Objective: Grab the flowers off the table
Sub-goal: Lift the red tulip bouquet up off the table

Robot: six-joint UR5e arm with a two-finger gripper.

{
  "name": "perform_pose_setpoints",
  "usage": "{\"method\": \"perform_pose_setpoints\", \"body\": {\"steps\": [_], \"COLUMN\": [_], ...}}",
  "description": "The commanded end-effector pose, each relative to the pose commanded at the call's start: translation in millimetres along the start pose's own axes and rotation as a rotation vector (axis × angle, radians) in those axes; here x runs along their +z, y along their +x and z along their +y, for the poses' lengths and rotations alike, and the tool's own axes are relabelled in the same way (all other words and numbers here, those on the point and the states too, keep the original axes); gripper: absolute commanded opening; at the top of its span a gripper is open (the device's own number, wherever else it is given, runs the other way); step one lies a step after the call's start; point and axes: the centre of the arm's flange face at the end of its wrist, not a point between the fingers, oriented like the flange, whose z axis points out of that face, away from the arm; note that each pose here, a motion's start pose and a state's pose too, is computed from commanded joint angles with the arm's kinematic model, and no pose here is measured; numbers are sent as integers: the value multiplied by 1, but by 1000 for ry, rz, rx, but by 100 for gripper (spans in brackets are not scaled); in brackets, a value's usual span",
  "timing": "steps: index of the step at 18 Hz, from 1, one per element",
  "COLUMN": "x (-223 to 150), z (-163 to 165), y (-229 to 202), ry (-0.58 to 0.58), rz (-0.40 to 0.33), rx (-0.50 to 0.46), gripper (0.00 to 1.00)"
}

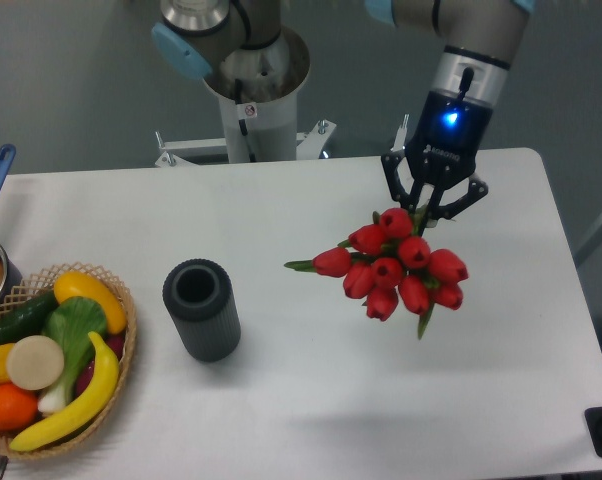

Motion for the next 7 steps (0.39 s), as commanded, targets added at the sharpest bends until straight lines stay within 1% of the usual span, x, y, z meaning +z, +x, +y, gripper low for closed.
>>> {"method": "perform_pose_setpoints", "body": {"steps": [4,7], "x": [-1,-1], "z": [0,-1], "y": [1,0], "ry": [3,28], "rz": [0,9], "rx": [-1,-6], "gripper": [18,18]}}
